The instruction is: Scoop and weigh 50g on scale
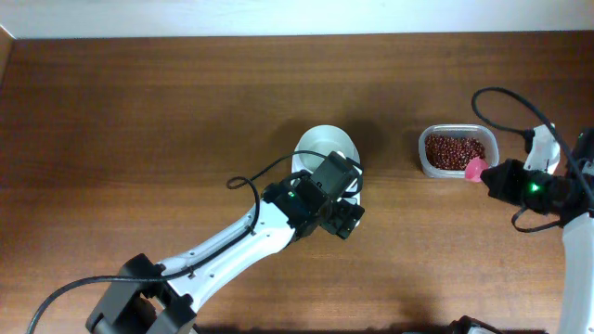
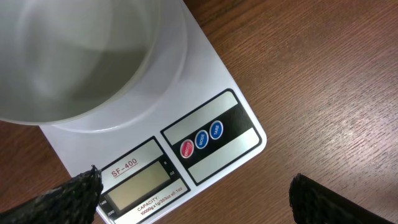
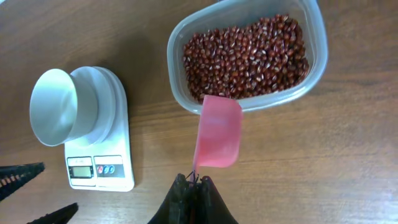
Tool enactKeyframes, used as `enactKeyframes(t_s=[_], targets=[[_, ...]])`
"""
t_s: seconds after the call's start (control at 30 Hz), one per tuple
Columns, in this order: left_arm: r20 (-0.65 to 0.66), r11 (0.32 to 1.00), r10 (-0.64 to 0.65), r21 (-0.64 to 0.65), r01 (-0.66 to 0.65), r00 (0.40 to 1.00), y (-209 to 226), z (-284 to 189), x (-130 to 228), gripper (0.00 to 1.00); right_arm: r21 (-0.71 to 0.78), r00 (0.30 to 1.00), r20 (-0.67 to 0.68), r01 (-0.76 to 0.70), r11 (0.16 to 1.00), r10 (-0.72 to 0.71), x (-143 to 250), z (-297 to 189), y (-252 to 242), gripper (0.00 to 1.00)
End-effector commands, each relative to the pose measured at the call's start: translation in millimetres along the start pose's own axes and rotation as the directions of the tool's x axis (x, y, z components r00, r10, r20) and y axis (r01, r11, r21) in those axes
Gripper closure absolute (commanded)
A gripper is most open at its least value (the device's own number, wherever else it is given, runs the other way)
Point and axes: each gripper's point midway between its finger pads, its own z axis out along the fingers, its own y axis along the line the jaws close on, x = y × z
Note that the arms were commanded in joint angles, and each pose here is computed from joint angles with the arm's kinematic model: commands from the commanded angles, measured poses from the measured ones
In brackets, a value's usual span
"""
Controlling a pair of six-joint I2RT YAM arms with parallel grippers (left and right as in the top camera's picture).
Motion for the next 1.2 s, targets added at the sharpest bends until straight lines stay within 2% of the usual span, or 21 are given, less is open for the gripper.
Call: enactKeyframes(t_s=[0.0, 0.47, 0.63, 0.87, 1.0, 1.1, 1.17], targets=[[0.008, 1.0, 0.009, 0.01, -0.009, 1.0, -4, -1, -4, 0.01, 0.008, 0.999, -0.012, 0.046, 0.999, -0.046, -3, 11, -6, 0.96], [0.008, 1.0, 0.009, 0.01, -0.009, 1.0, -4, -1, -4, 0.01, -0.041, 0.998, -0.003, 0.068, 0.997, -0.068, -34, 78, -35, 0.96], [0.008, 1.0, 0.009, 0.01, -0.009, 1.0, -4, -1, -4, 0.01, -0.029, 0.997, -0.001, 0.072, 0.997, -0.072, -37, 89, -43, 0.96], [0.008, 1.0, 0.009, 0.01, -0.009, 1.0, -4, -1, -4, 0.01, 0.111, 0.996, -0.01, 0.086, 0.99, -0.086, -39, 93, -68, 0.96], [0.008, 1.0, 0.009, 0.01, -0.009, 1.0, -4, -1, -4, 0.01, 0.114, 0.99, -0.033, 0.142, 0.983, -0.139, -37, 102, -51, 0.96], [0.008, 1.0, 0.009, 0.01, -0.009, 1.0, -4, -1, -4, 0.01, 0.246, 0.976, -0.08, 0.217, 0.945, -0.203, -34, 109, -52, 0.96], [0.008, 1.0, 0.009, 0.01, -0.009, 1.0, -4, -1, -4, 0.01, 0.247, 0.971, -0.086, 0.239, 0.939, -0.225, -34, 112, -44, 0.96]])
